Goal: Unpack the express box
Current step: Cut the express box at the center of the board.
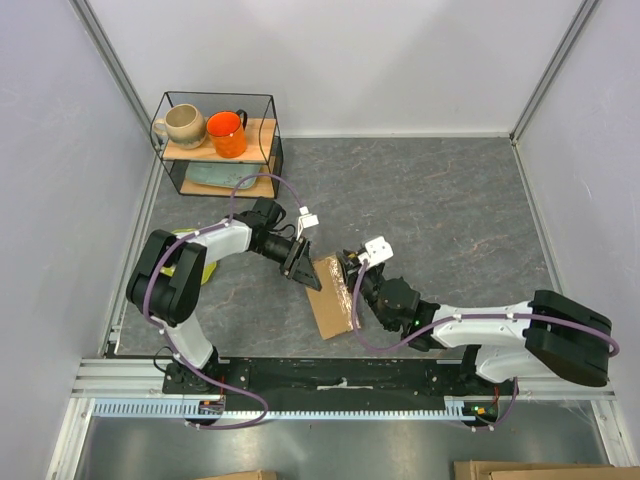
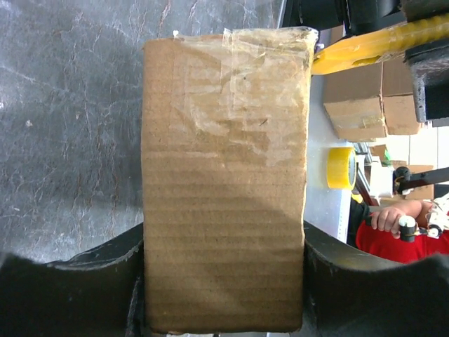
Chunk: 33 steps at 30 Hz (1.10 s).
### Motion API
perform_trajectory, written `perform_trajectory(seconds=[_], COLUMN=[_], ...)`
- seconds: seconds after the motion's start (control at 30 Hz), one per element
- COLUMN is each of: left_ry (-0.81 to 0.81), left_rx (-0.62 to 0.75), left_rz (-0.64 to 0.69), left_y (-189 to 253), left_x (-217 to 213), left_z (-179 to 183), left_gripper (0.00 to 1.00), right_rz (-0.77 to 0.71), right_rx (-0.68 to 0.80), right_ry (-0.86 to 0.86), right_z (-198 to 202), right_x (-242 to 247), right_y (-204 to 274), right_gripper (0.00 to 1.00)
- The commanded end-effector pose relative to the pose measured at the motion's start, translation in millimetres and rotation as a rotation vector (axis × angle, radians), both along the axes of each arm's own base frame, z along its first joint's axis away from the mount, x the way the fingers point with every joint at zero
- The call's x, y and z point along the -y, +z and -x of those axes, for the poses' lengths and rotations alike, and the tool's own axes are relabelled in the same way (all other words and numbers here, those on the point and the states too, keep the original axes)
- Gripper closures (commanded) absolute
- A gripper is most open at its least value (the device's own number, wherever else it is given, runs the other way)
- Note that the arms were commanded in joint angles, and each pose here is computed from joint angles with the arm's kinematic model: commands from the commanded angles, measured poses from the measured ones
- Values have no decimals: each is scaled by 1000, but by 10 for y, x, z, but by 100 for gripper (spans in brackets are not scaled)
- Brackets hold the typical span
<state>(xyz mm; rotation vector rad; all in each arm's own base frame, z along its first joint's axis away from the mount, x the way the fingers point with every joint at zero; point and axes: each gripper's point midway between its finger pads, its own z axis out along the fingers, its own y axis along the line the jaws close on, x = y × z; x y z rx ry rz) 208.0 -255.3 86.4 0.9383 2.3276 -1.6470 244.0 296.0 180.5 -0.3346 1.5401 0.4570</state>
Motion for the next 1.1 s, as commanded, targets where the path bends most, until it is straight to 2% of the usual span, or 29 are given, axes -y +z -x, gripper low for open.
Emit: perform_trajectory(seconds=[0.0, 0.2, 0.57, 0.77, 0.87, 0.97, 1.07], left_ry=[87, 108, 188, 216, 221, 234, 240], left_rx=[258, 250, 163, 115, 123, 162, 227], left_rz=[-39, -61, -106, -114, -116, -113, -102], left_y=[11, -21, -82, -164, -169, -85, 85], left_x=[-76, -85, -69, -65, -68, -72, -41], left_z=[-499, -529, -611, -590, -599, -615, -615], left_gripper=[98, 98, 98, 98, 98, 98, 98], right_rz=[116, 163, 329, 298, 223, 127, 100], right_rx=[-90, -127, -56, -66, -89, -117, -138], right_ry=[-12, 5, -51, -19, -7, -13, -56], right_z=[159, 313, 622, 746, 771, 760, 675], right_x=[143, 97, 1, -66, -86, -109, -130], right_y=[-368, -615, -782, -762, -670, -545, -467], right_gripper=[100, 100, 100, 100, 100, 100, 100])
